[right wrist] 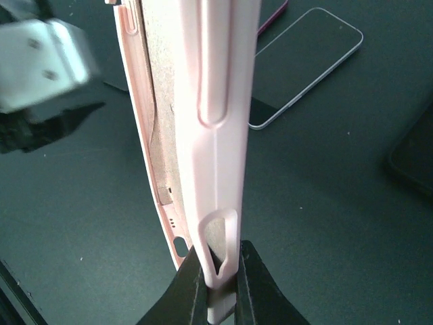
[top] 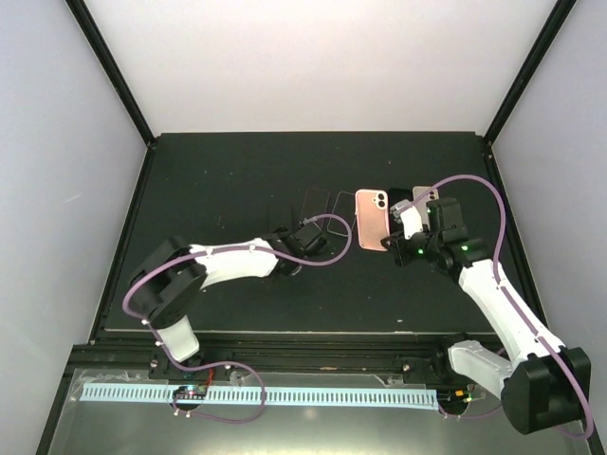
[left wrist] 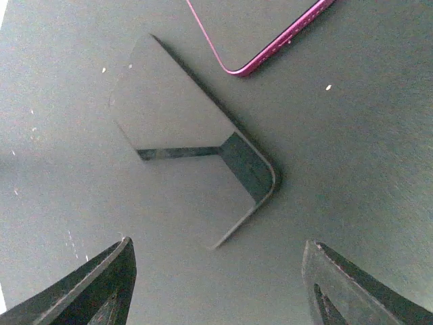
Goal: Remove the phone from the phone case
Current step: Place the phone at the center of the board, then place the phone case at the center of the board.
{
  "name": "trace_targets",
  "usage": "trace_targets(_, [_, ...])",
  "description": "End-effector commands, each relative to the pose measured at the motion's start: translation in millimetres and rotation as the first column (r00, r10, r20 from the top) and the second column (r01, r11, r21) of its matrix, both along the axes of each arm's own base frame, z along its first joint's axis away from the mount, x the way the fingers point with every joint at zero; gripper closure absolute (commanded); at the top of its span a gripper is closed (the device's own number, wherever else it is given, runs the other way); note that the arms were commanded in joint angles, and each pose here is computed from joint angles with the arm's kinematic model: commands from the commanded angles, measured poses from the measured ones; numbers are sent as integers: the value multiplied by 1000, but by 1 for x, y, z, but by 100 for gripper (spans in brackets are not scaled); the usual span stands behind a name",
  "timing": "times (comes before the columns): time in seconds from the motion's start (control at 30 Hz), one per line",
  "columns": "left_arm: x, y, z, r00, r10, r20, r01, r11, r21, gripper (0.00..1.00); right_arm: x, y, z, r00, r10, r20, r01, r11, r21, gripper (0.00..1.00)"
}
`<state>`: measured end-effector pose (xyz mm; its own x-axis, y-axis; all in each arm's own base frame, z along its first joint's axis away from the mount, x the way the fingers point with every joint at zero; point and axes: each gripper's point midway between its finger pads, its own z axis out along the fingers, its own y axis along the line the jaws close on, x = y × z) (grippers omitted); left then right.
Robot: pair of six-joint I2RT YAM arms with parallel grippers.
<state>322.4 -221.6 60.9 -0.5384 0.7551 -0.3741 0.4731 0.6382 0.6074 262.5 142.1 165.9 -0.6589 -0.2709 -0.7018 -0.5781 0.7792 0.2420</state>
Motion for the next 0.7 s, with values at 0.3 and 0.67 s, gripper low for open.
trace_targets(0.3, [-78,0,152,995,-93,-26,62,827,-559,2,34,-31,-5,996,-85,-18,81,981,-179,99])
trace_targets(0.67, [-94,35,175,988,-65,137,137,771,-622,1,16,-24,-64,898,-10,-440,-81,979,-187,99])
